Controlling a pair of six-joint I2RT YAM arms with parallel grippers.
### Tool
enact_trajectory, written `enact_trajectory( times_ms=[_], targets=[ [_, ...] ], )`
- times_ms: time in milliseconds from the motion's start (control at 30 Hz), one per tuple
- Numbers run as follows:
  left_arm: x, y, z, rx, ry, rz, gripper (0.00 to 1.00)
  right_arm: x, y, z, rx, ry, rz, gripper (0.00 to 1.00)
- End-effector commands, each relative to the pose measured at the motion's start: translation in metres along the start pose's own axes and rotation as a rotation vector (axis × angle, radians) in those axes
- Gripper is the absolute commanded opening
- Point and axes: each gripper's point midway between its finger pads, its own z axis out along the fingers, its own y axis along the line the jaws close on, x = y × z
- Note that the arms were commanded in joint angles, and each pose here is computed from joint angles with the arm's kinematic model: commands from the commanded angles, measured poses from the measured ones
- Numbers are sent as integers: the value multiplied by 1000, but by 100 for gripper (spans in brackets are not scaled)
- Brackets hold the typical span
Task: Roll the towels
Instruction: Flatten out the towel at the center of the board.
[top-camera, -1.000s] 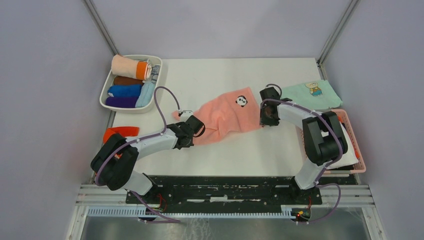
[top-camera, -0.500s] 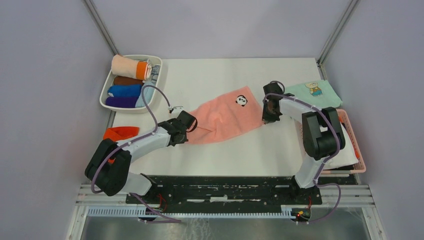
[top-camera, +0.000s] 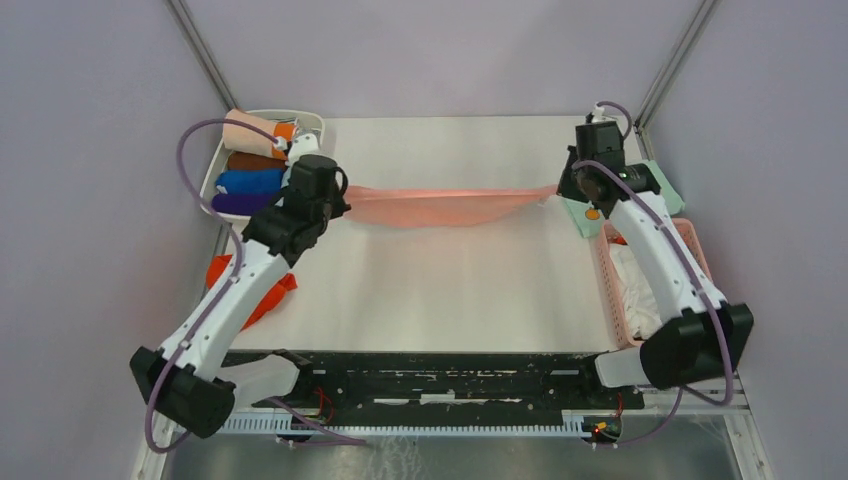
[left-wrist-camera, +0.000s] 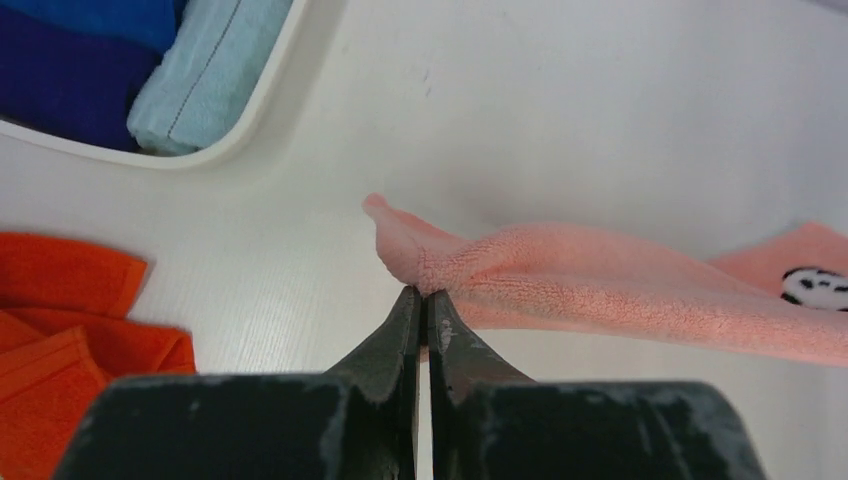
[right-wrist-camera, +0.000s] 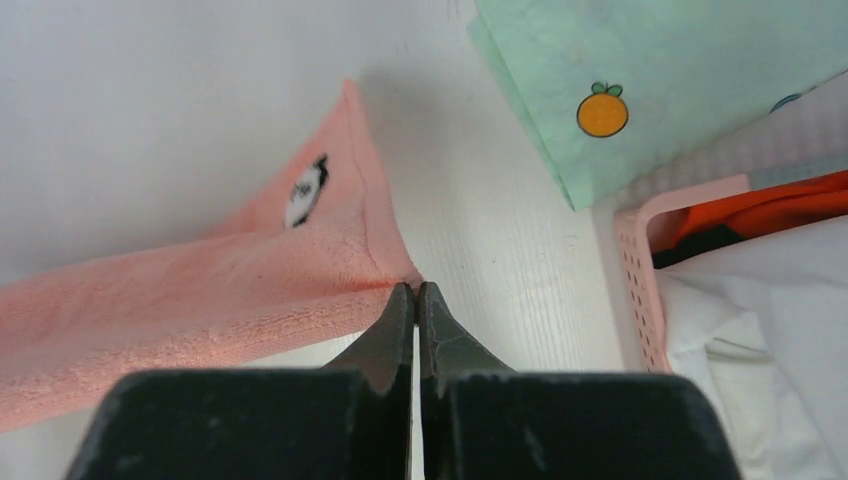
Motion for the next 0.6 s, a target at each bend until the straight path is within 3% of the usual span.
enact_trajectory(
  times_ms=[0,300,433,567],
  targets=[
    [-51,26,-62,1,-145,-8,3,-23,-20,-75,-5,-135,30,0],
    [-54,40,-145,195,-204,-103,4,0,-42,-171,-103,-209,-14,0],
    [-35,39,-138,195,-134,-75,5,7,-36,-172,-144,-174,-15,1],
    [-6,35,-95,124,-52,-45,5,8,-24,-133,-131,-113,-11,0]
  ],
)
